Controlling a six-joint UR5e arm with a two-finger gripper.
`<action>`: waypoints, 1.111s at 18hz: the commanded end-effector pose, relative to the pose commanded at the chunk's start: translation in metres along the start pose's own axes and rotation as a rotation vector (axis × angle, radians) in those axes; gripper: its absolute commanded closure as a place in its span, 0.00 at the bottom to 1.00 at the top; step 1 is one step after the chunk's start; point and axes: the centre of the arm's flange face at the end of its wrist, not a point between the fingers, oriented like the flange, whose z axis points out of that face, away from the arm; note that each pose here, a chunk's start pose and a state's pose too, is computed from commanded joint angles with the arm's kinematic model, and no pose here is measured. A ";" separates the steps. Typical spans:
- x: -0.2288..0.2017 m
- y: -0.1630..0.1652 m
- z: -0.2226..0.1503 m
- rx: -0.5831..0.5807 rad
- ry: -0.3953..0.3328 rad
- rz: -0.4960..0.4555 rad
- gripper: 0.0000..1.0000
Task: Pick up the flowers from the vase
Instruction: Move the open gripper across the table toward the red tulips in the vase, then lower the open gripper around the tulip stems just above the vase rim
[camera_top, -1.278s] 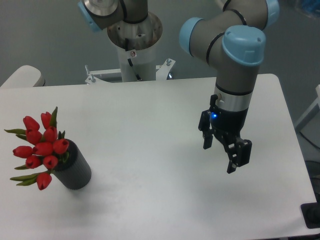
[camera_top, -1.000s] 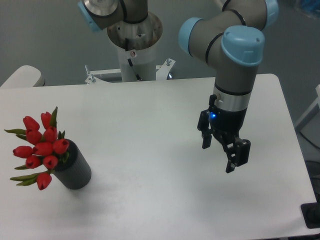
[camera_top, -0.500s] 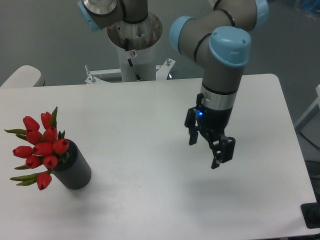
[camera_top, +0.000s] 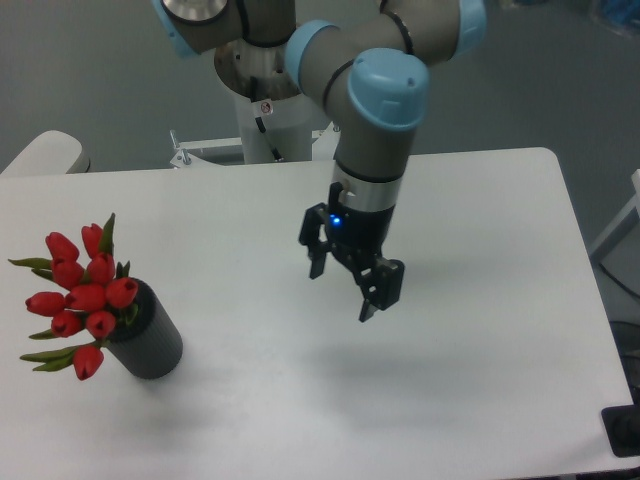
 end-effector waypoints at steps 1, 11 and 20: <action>0.005 -0.002 0.005 0.028 0.027 -0.030 0.00; 0.050 -0.014 0.036 0.401 0.299 -0.109 0.00; 0.102 -0.030 0.061 0.538 0.378 -0.033 0.00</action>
